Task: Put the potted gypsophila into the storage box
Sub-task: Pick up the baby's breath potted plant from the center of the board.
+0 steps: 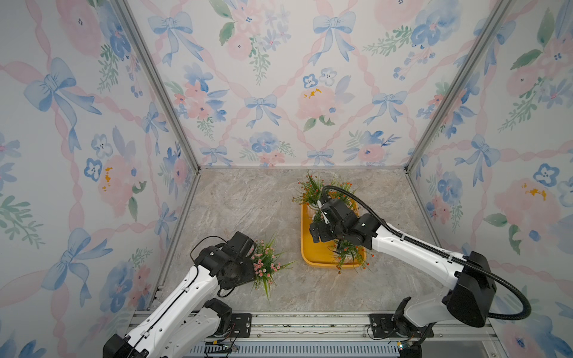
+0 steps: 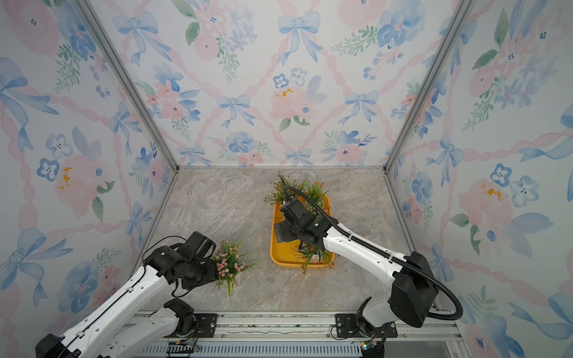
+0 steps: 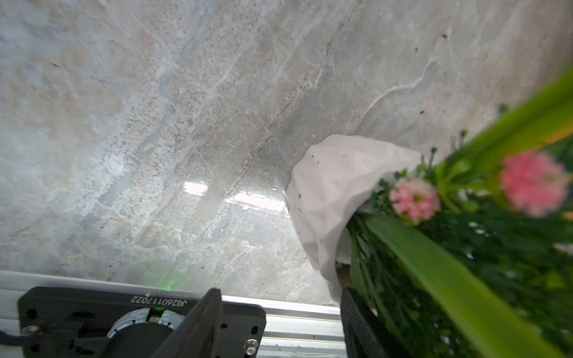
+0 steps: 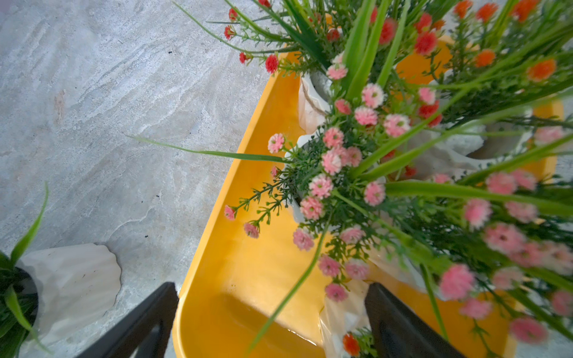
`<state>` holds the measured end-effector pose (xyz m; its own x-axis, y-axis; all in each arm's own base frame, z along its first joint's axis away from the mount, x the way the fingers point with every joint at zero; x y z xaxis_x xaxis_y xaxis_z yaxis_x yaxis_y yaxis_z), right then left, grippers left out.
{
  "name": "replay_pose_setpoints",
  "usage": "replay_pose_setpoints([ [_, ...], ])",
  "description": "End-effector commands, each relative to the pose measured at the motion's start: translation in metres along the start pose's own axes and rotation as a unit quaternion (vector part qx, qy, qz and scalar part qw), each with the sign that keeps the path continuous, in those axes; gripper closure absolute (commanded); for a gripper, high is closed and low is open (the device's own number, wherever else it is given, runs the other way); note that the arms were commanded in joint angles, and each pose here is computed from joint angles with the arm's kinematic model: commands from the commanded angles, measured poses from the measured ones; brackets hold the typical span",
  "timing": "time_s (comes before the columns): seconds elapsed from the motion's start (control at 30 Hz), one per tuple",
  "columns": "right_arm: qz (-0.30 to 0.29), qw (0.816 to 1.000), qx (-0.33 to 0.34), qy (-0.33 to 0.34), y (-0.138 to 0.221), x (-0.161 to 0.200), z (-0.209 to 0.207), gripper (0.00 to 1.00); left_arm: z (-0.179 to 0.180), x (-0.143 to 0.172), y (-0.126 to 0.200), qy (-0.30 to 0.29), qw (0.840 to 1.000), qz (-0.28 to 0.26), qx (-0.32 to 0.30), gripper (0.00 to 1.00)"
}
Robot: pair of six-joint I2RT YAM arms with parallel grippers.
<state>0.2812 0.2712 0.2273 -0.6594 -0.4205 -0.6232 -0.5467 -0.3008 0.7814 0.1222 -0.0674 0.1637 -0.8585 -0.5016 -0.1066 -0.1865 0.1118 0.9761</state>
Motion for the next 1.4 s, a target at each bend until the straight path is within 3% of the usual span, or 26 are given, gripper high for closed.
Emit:
replay_pose_setpoints([
  [0.0,0.005,1.0,0.01,0.004,-0.007,-0.001,-0.004,0.03,-0.002,0.001,-0.007,0.028,0.999,-0.002,0.018,0.4],
  [0.33,-0.002,1.0,0.006,0.011,0.001,-0.001,-0.005,0.03,0.004,0.002,-0.021,0.073,0.997,-0.016,0.021,0.51],
  [0.87,0.006,1.0,0.01,0.01,-0.001,0.002,-0.01,0.03,-0.004,-0.003,-0.03,0.078,0.996,-0.03,0.036,1.0],
  [1.1,0.005,1.0,0.011,0.007,0.003,0.003,-0.012,0.03,-0.015,-0.009,-0.013,0.066,0.995,-0.042,0.065,1.0],
  [1.37,-0.015,1.0,0.013,-0.001,0.017,-0.001,-0.015,0.03,-0.055,-0.028,0.032,0.03,0.99,-0.068,0.121,1.0],
])
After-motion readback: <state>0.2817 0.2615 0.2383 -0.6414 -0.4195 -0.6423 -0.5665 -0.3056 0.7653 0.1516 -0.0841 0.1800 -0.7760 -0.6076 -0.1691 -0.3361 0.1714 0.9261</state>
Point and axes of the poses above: each gripper's point midway between its finger pads, its own y axis back along the fingers, its own z axis along the line the jaws close on, x = y × z, the point moved 7 cm from there along y, back along the fingers, and after that the axes turned 12 degrees about y, right-handed, at the moved point
